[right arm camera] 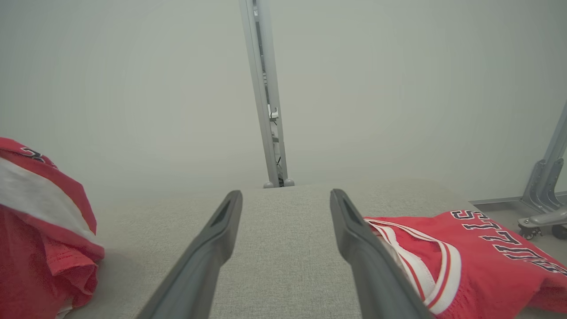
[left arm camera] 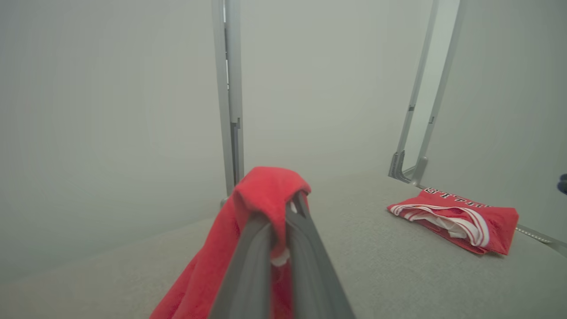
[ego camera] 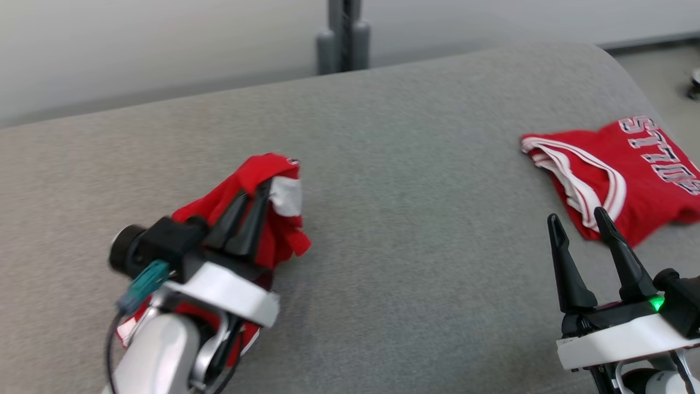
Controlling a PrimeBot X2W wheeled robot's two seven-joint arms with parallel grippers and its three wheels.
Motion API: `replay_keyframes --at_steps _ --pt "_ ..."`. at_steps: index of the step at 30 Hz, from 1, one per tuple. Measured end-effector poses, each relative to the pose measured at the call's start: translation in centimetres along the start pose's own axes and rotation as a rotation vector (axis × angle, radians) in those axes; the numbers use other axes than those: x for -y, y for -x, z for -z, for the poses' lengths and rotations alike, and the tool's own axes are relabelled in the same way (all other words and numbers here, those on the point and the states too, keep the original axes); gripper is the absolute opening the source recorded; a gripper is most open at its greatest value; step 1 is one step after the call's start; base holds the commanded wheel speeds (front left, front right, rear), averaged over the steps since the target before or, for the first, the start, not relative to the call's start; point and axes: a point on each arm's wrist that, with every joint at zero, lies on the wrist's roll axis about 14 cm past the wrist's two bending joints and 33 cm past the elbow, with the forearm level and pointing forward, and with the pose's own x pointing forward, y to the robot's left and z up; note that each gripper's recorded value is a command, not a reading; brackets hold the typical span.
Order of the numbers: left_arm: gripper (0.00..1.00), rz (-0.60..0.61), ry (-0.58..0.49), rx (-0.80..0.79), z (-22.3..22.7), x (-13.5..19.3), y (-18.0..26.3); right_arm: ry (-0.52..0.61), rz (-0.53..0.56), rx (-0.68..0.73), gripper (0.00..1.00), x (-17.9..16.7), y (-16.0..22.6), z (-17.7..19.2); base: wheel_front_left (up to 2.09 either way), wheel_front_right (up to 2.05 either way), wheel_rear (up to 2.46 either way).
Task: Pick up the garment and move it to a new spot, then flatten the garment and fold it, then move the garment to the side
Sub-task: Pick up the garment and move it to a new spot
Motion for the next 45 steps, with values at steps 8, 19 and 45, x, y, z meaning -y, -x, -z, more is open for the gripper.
replay_keyframes --at_steps 8,19,45 --pt "0.0 0.29 0.088 -0.115 5.6 8.4 -6.2 -0.005 0.155 -0.041 1.0 4.4 1.8 1.8 0.0 0.0 0.0" --pt "0.81 0.412 0.162 -0.425 17.9 12.1 -7.0 -0.008 0.273 -0.105 1.0 7.5 2.9 4.6 0.0 0.0 0.0" --pt "1.0 -0.246 0.056 -0.056 5.2 -6.6 2.2 0.007 0.036 -0.053 1.0 1.5 -0.6 2.4 0.0 0.0 0.0"
